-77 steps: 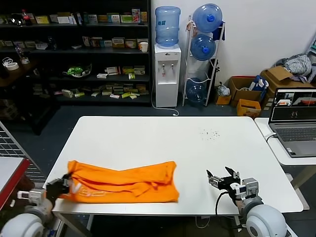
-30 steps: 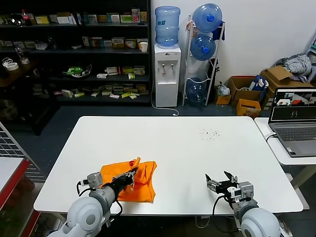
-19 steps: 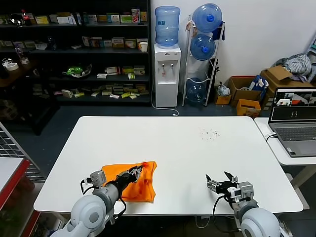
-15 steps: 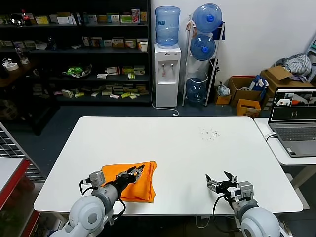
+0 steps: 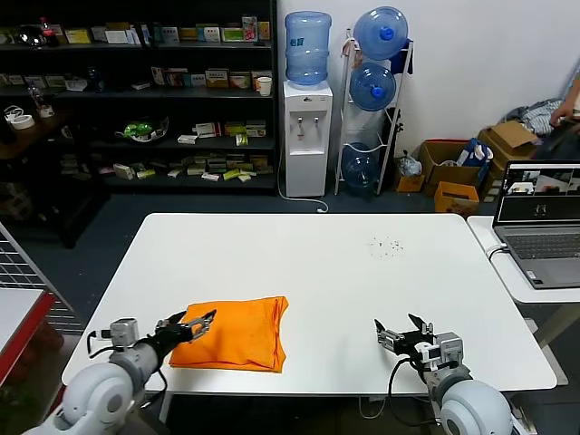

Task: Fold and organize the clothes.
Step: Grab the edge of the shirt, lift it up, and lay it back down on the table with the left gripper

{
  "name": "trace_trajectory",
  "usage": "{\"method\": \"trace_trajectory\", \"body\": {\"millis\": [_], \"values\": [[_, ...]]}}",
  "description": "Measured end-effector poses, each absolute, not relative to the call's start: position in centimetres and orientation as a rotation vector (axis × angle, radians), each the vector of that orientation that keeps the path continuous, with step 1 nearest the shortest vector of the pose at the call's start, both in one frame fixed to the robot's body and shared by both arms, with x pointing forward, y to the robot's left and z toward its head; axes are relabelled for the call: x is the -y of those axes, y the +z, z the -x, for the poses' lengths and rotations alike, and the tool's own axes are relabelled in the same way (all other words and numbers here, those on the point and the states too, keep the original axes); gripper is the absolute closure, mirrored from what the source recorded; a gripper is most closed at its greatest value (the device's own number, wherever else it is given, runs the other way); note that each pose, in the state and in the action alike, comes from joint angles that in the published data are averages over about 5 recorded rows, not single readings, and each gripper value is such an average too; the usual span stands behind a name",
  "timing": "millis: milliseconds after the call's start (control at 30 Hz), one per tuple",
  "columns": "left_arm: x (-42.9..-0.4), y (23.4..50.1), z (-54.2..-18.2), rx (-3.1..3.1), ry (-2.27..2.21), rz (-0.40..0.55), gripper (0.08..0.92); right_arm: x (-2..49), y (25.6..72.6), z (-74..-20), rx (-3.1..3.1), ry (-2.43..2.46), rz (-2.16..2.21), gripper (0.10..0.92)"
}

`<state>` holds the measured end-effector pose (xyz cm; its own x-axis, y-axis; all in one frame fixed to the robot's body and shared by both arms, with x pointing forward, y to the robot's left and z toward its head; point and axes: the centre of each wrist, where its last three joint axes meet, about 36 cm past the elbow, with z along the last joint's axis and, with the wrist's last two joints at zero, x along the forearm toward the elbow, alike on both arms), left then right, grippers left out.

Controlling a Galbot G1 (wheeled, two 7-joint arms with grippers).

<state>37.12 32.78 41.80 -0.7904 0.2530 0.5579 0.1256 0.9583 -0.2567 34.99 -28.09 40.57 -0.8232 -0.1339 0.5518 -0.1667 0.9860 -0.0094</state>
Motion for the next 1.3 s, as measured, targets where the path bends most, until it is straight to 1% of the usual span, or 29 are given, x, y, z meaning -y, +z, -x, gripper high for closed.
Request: {"method": "trace_trajectory", "body": {"millis": [200,400,567,900,1000,1300], "values": [[-37.1,41.1,-37.9,2.437,0.192,0.302,0.177,28.2,40.7,-34.8,2.550,0.078,-0.208,0.200],[-39.5,40.5,-38.8,2.400,0.157,0.344,0.177,28.3,40.7,-34.8,2.549,0.077,-0.207,0.200],[-40.4,40.2,-39.3,2.376,0.149,0.374,0.177,28.3,40.6,-34.8,2.547,0.077,-0.206,0.200],[-40.4,39.6,-39.7,2.343,0.143,0.412,0.179,28.3,40.6,-34.8,2.544,0.077,-0.203,0.200],[-40.3,39.3,-39.9,2.331,0.137,0.412,0.221,28.4,40.6,-34.7,2.544,0.077,-0.201,0.200],[-39.7,38.7,-39.8,2.307,0.136,0.426,0.475,28.4,40.6,-34.7,2.544,0.076,-0.199,0.200]]}}
